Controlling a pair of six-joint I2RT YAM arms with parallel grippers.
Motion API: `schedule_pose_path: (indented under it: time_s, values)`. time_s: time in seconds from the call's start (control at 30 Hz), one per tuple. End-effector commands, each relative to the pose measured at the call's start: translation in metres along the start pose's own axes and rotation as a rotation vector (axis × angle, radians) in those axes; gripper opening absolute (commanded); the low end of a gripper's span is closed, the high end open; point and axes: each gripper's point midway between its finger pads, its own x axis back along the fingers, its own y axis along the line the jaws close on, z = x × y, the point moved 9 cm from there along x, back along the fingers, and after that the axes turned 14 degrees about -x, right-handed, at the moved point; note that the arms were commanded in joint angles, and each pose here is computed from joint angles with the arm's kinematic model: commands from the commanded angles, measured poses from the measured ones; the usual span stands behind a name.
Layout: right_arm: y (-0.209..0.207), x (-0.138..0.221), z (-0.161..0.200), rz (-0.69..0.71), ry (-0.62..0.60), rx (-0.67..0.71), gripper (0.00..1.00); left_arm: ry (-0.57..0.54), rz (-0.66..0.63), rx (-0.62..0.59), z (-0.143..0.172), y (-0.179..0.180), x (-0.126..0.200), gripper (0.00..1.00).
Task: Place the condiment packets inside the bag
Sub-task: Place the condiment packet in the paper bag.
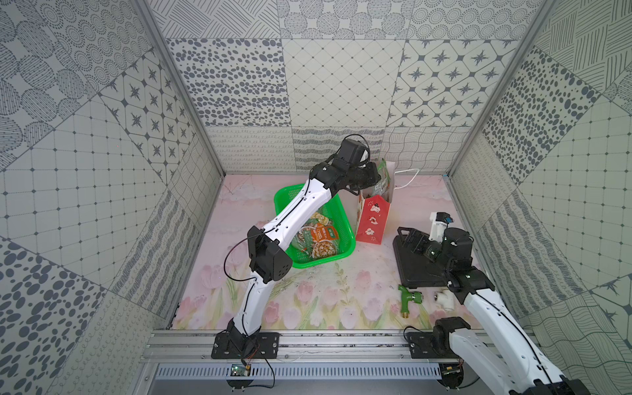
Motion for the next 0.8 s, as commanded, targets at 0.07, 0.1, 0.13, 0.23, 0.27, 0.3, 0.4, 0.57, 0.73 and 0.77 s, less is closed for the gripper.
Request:
schedule_pose_path:
  time_s: [0.07,0.1,0.13,0.23,0.27,0.3,0.4,0.57,0.73,0.77]
  values:
    - [0.006,0.001,-0.003,-0.034,-0.019,0.016,0.97,0.058,0.065,-0.020,0.005,-0.021,0.026,0.33]
    - [0.007,0.002,-0.003,-0.037,-0.020,0.017,0.97,0.060,0.076,-0.025,0.005,-0.024,0.030,0.38]
    - [0.007,0.002,-0.003,-0.037,-0.019,0.017,0.97,0.062,0.086,-0.032,0.005,-0.028,0.034,0.42]
    - [0.007,0.002,-0.002,-0.038,-0.017,0.018,0.97,0.073,0.105,-0.057,0.007,-0.036,0.047,0.52]
    - [0.007,0.002,-0.002,-0.037,-0.016,0.018,0.97,0.080,0.102,-0.067,0.008,-0.037,0.051,0.55]
    - [0.007,0.003,-0.001,-0.035,-0.014,0.022,0.97,0.085,0.099,-0.081,0.010,-0.040,0.058,0.57]
    - [0.009,0.003,-0.001,-0.043,-0.018,0.028,0.97,0.093,0.051,-0.124,0.017,-0.039,0.079,0.64]
    - [0.013,-0.001,0.004,-0.052,0.001,0.050,0.97,0.065,-0.036,-0.177,0.039,-0.028,0.116,0.83]
    - [0.019,-0.003,0.013,-0.049,0.017,0.096,0.97,0.058,-0.122,-0.204,0.078,-0.009,0.155,1.00]
    - [0.021,-0.004,0.015,-0.052,0.024,0.103,0.97,0.053,-0.139,-0.206,0.087,-0.004,0.160,0.99]
